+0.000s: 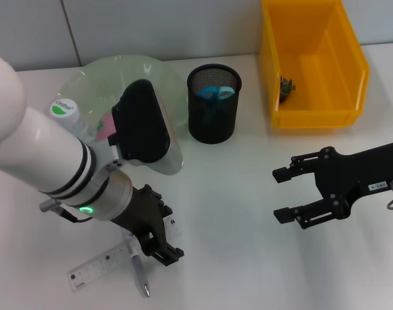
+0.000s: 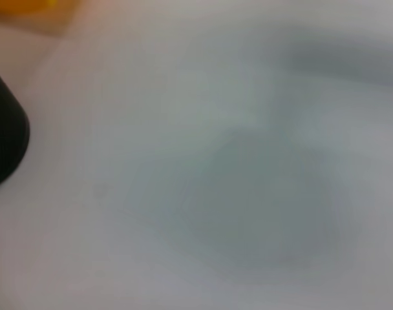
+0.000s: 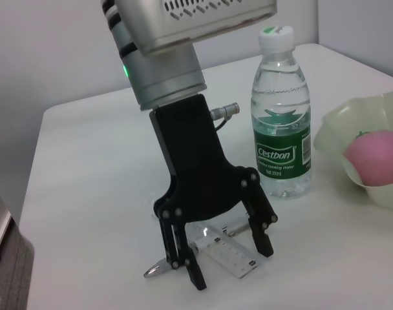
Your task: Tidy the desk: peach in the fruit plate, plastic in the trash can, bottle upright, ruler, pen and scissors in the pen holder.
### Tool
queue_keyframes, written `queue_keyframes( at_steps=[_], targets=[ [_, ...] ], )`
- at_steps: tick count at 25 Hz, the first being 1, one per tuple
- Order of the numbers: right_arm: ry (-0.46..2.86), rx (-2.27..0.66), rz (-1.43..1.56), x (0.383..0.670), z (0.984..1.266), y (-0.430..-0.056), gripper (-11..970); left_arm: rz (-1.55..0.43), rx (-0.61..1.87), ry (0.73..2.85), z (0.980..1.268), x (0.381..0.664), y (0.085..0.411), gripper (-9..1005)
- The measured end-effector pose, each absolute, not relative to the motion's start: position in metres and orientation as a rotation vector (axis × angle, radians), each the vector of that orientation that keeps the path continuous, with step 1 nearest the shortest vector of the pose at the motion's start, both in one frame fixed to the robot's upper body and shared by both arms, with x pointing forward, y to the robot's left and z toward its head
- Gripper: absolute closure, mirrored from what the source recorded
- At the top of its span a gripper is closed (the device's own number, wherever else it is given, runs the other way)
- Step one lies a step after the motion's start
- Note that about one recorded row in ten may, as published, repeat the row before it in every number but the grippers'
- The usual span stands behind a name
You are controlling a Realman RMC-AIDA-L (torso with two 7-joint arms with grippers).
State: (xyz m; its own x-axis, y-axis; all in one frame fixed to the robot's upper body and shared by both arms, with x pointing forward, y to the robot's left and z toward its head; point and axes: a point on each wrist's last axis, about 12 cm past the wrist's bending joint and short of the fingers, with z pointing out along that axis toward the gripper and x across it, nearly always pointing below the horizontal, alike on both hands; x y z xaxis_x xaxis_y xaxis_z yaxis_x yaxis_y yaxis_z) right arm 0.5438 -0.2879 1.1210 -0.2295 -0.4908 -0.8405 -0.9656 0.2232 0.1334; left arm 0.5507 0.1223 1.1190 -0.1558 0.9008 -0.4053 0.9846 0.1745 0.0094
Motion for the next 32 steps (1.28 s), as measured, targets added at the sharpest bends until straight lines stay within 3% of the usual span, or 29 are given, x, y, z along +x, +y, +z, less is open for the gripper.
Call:
queue_keyframes(
  at_steps=[19, 23, 32],
  targets=[
    [1.828, -1.347, 0.900, 0.544, 1.122, -0.288, 184, -0.304, 1.811, 2.100, 1.108, 0.549, 0.121, 226],
    [1.830, -1.342, 0.904, 0.544, 1.123, -0.288, 184, -0.301, 1.812, 2.097, 1.107, 0.549, 0.121, 336],
    [1.831, -1.342, 0.905, 0.544, 1.123, -0.288, 185, -0.296, 1.817, 2.082, 1.108, 0.549, 0.122, 418]
  ],
)
